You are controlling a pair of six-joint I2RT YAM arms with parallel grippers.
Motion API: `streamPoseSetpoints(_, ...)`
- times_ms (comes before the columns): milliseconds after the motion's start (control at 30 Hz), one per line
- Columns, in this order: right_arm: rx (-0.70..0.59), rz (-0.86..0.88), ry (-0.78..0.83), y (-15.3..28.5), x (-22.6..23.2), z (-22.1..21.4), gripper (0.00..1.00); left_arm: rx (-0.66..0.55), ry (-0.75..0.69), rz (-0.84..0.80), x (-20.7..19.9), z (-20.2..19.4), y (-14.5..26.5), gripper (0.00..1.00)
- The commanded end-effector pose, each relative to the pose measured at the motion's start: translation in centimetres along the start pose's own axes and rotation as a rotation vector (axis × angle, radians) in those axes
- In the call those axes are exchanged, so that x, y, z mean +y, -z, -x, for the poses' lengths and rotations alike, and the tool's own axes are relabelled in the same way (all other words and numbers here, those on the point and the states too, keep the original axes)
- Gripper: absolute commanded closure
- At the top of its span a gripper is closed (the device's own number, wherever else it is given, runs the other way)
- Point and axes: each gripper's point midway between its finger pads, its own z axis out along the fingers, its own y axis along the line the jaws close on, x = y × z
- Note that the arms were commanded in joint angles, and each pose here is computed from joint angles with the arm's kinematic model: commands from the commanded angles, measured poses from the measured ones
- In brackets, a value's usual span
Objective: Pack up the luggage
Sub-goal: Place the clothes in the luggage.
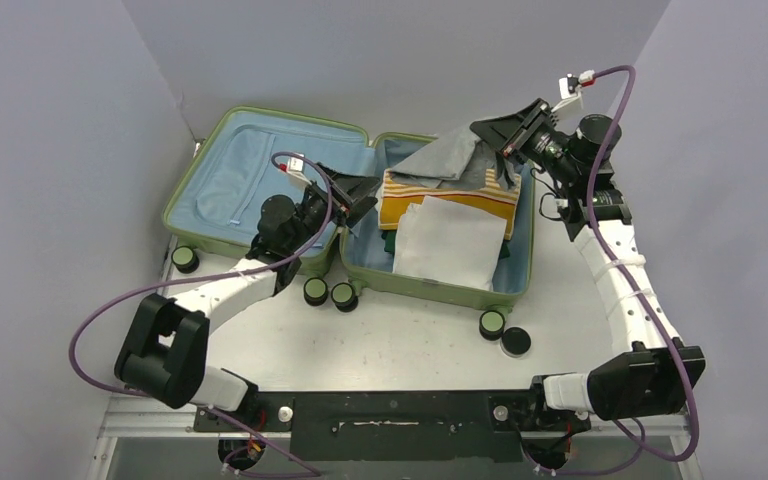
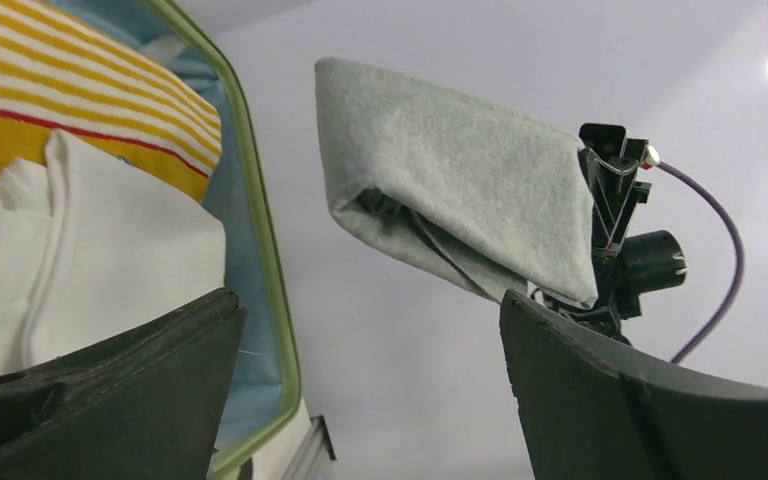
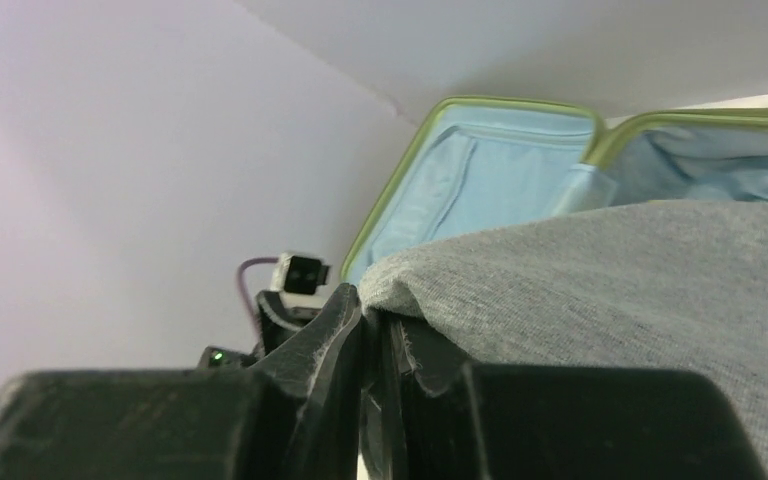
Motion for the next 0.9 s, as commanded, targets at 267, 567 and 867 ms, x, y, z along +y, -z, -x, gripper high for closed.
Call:
streamPoseSetpoints(267, 0.022, 0.290, 0.083, 0.1, 5.7, -1.2, 1.00, 0.116, 0.103, -0.285, -5.0, -1.0, 0.3, 0.03)
streamPoseSetpoints(567, 0.053, 0.307, 0.083, 0.3, 5.3, -2.5, 1.00, 0.114, 0.087, -0.226, -3.2, -0.5, -1.5, 0.03)
streamPoseSetpoints(867, 0.071, 0.316, 0.083, 0.2, 4.9, -3.2, 1.00, 0.143, 0.056, -0.190, -2.2, -1.3, -3.0, 0.16)
